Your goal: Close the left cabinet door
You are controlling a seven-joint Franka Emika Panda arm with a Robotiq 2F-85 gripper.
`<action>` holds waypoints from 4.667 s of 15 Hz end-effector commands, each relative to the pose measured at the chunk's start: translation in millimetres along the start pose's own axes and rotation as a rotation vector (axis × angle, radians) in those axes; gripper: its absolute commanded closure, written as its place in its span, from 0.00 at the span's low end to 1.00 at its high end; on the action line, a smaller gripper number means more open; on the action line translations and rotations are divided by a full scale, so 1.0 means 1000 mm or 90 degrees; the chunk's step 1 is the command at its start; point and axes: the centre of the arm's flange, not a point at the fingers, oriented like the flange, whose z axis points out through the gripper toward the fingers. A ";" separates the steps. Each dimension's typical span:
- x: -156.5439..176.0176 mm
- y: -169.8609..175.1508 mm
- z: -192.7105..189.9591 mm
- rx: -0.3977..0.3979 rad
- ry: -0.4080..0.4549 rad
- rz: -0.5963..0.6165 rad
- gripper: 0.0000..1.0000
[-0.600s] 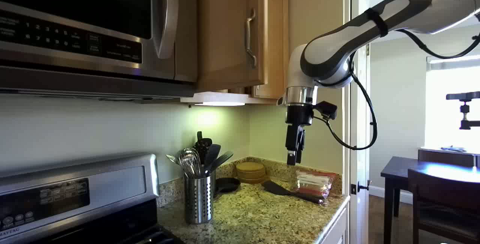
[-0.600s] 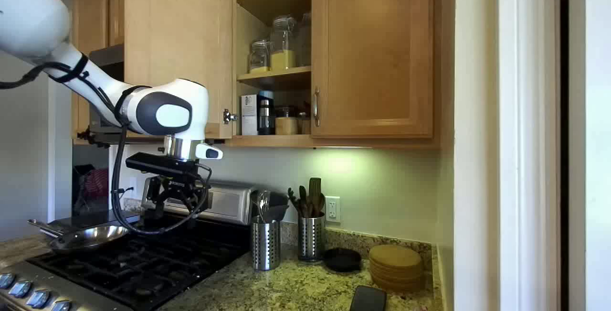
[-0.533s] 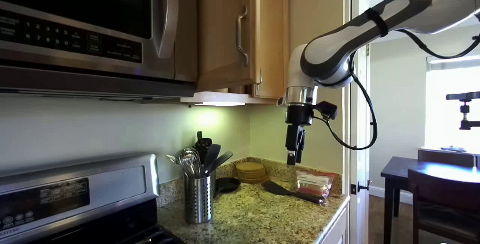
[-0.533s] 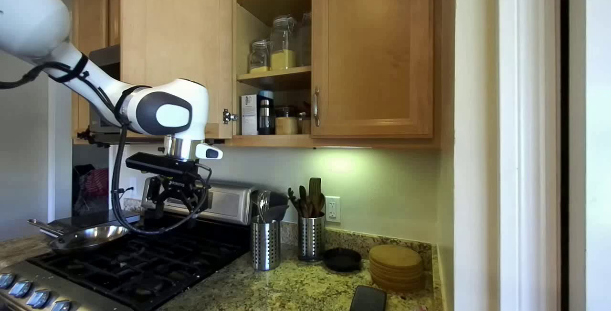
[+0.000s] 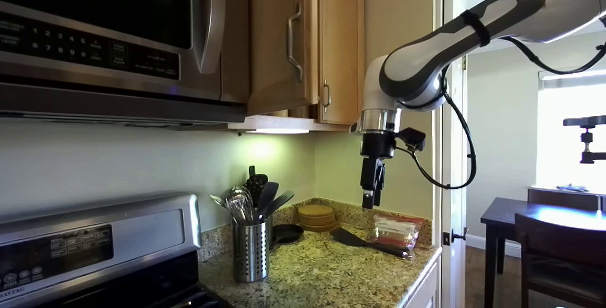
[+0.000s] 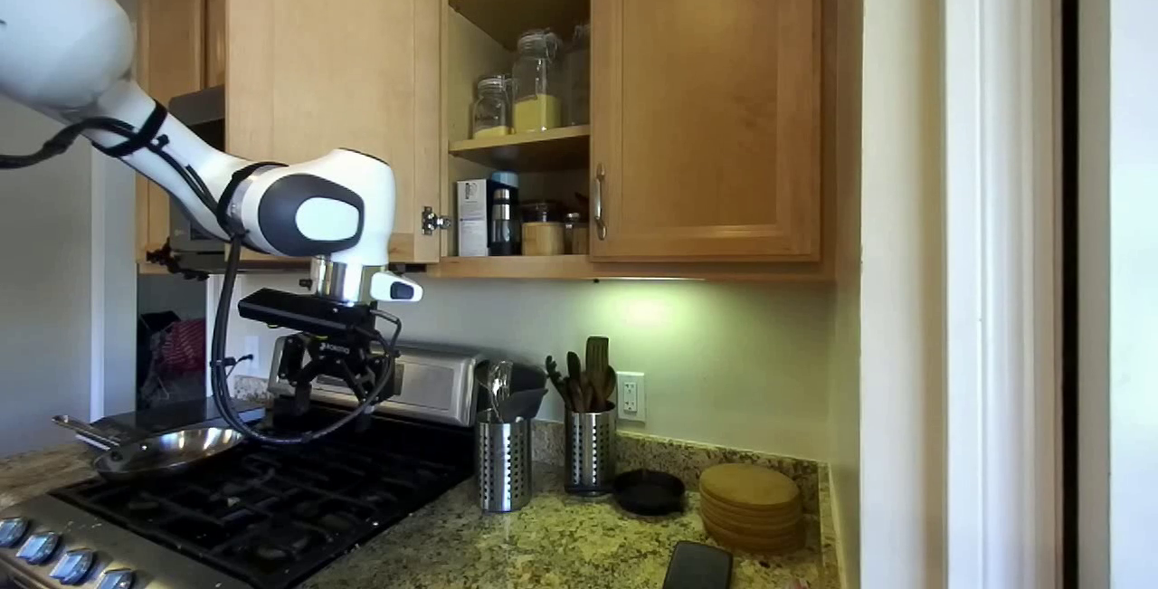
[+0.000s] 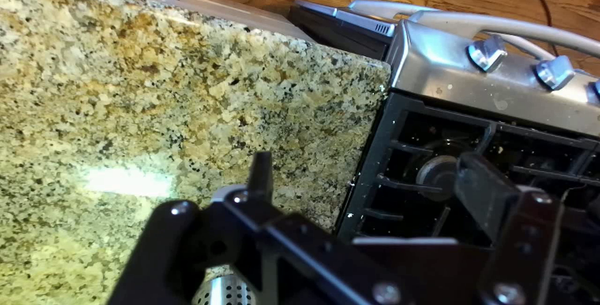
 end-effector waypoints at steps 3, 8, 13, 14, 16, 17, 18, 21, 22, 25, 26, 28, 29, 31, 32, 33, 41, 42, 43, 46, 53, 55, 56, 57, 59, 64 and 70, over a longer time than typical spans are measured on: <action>0.000 0.000 0.000 0.000 0.000 0.000 0.00; 0.000 0.000 0.000 0.000 0.000 0.000 0.00; 0.000 0.000 0.000 0.000 0.000 0.000 0.00; 0.000 0.000 0.000 0.000 0.000 0.000 0.00; 0.000 0.000 0.000 0.000 0.000 0.000 0.00; 0.000 0.000 0.000 0.000 0.000 0.000 0.00; -0.001 -0.002 -0.001 -0.001 0.002 0.002 0.00; -0.016 -0.013 -0.015 -0.039 0.020 0.022 0.00; -0.019 -0.017 -0.019 -0.049 0.027 0.032 0.00; -0.040 -0.037 -0.037 -0.083 0.062 0.044 0.00; -0.045 -0.042 -0.042 -0.090 0.070 0.045 0.00; -0.053 -0.053 -0.055 -0.099 0.100 0.059 0.00; -0.056 -0.057 -0.063 -0.098 0.120 0.066 0.00; -0.060 -0.065 -0.080 -0.097 0.155 0.076 0.00; -0.062 -0.068 -0.088 -0.097 0.172 0.082 0.00; -0.063 -0.072 -0.099 -0.095 0.195 0.085 0.00; -0.072 -0.121 -0.160 -0.103 0.344 0.041 0.00; -0.072 -0.128 -0.164 -0.104 0.355 0.033 0.00; -0.070 -0.137 -0.167 -0.107 0.365 0.024 0.00; -0.068 -0.160 -0.174 -0.113 0.386 -0.004 0.00; -0.070 -0.209 -0.191 -0.113 0.401 -0.062 0.00; -0.074 -0.228 -0.202 -0.107 0.411 -0.069 0.00; -0.075 -0.234 -0.204 -0.104 0.418 -0.070 0.00; -0.074 -0.241 -0.206 -0.100 0.427 -0.068 0.00; -0.072 -0.248 -0.204 -0.086 0.440 -0.067 0.00; -0.061 -0.258 -0.197 -0.072 0.480 -0.060 0.00; -0.043 -0.274 -0.193 -0.055 0.509 -0.061 0.00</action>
